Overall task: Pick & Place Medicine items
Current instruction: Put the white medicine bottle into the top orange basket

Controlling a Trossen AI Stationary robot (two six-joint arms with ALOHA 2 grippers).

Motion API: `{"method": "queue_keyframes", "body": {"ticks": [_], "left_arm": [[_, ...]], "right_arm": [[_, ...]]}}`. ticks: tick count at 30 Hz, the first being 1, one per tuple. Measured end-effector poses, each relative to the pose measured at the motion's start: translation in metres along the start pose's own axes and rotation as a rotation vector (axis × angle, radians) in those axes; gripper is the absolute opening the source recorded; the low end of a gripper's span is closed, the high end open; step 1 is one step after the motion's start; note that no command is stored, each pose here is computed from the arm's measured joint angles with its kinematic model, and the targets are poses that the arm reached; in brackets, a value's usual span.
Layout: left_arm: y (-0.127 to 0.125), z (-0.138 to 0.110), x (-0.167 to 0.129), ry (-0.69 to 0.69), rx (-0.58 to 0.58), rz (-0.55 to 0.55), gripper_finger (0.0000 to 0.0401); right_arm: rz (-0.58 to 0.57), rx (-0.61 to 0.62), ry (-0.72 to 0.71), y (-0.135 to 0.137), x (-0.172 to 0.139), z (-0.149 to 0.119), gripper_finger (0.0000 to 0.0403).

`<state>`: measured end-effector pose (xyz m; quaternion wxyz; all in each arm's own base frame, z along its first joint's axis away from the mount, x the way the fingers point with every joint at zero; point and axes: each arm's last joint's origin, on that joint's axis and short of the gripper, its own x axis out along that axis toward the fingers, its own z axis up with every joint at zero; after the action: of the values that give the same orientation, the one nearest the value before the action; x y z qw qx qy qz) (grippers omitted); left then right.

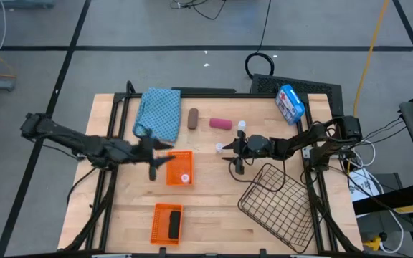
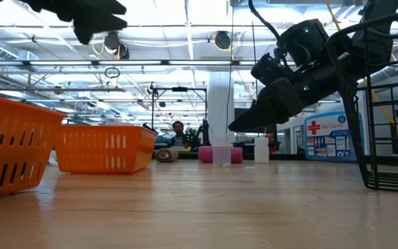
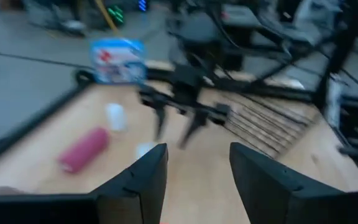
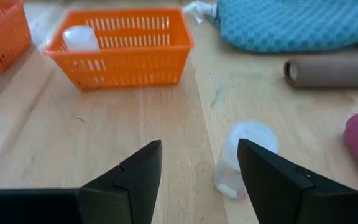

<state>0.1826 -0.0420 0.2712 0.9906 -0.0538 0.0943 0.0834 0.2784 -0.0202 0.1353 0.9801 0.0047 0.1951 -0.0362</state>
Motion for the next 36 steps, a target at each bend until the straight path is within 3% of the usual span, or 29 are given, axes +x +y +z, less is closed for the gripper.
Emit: {"method": "queue_keyframes", "body": {"ticks": [4,8,11,14,20,25,29,36], "left_arm": [[0.014,0.011,-0.022,-0.073,0.003,0.099,0.0171],[0.022,0.013,-0.034,-0.087,0.021,0.166,0.0164],[0.025,0.010,-0.035,-0.049,0.062,0.193,0.0159],[0.027,0.005,-0.033,0.000,0.084,0.219,0.0157],[0.029,-0.003,-0.022,0.071,0.103,0.259,0.0156],[0.031,-0.008,-0.014,0.114,0.119,0.285,0.0156],[0.031,-0.009,-0.012,0.127,0.121,0.286,0.0156],[0.032,-0.001,-0.016,0.061,0.133,0.278,0.0157]], "right_arm": [[-0.043,0.004,-0.089,-0.003,-0.012,0.020,0.0199],[-0.214,0.021,-0.209,-0.015,-0.034,0.046,0.0197],[-0.329,0.030,-0.216,-0.026,-0.048,0.054,0.0197],[-0.443,0.041,-0.110,-0.040,-0.055,0.047,0.0197],[-0.578,0.211,0.151,-0.072,-0.060,0.015,0.0197],[-0.590,0.202,0.243,-0.076,-0.060,-0.003,0.0204],[-0.529,0.231,0.271,-0.072,-0.062,-0.014,0.0205],[-0.525,0.257,0.320,-0.069,-0.067,-0.033,0.0197]]}}
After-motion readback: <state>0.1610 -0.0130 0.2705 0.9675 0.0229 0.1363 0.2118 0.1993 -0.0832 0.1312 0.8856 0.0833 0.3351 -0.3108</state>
